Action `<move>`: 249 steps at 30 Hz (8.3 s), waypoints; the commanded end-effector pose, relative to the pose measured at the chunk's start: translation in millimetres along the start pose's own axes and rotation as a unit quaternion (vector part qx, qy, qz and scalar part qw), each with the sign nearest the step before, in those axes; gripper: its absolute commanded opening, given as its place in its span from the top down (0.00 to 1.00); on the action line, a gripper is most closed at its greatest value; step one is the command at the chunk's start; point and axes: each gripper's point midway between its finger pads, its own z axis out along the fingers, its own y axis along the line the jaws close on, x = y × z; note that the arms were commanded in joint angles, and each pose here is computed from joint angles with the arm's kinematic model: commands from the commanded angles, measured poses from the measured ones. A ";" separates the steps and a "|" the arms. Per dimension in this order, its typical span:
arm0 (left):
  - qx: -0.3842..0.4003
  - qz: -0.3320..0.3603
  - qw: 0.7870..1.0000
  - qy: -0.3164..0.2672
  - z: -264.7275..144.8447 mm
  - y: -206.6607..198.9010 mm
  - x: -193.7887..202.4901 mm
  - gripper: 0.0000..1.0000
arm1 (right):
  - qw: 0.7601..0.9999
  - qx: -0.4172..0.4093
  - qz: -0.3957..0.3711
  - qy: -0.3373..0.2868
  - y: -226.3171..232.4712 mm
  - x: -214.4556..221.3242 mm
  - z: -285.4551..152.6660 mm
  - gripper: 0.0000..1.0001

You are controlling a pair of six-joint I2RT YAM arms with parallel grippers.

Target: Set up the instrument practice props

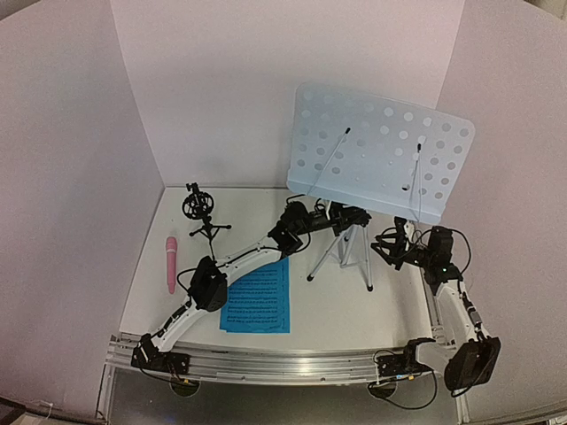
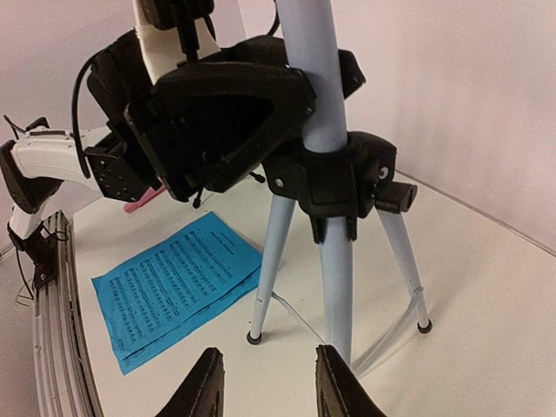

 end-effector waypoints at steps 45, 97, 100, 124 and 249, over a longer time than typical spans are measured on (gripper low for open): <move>-0.207 -0.094 0.890 0.395 -256.9 -70.6 4.3 0.04 | 0.951 0.127 0.210 0.189 67.7 65.5 7.4 0.50; -0.439 -0.605 0.510 0.425 -503.9 -96.5 174.5 0.51 | 0.855 0.236 0.328 0.326 134.3 241.5 279.7 0.52; -0.437 -0.603 0.515 0.424 -502.1 -95.6 171.0 0.61 | 0.854 0.236 0.329 0.327 134.4 244.3 277.4 0.52; -0.393 -0.524 0.647 0.389 -450.1 -65.2 74.7 1.00 | 0.910 0.117 0.282 0.281 165.4 141.3 256.8 0.31; -0.128 0.047 0.989 0.061 -216.6 -57.8 -409.2 1.00 | 0.934 0.251 0.150 -0.205 115.5 -292.2 69.0 0.68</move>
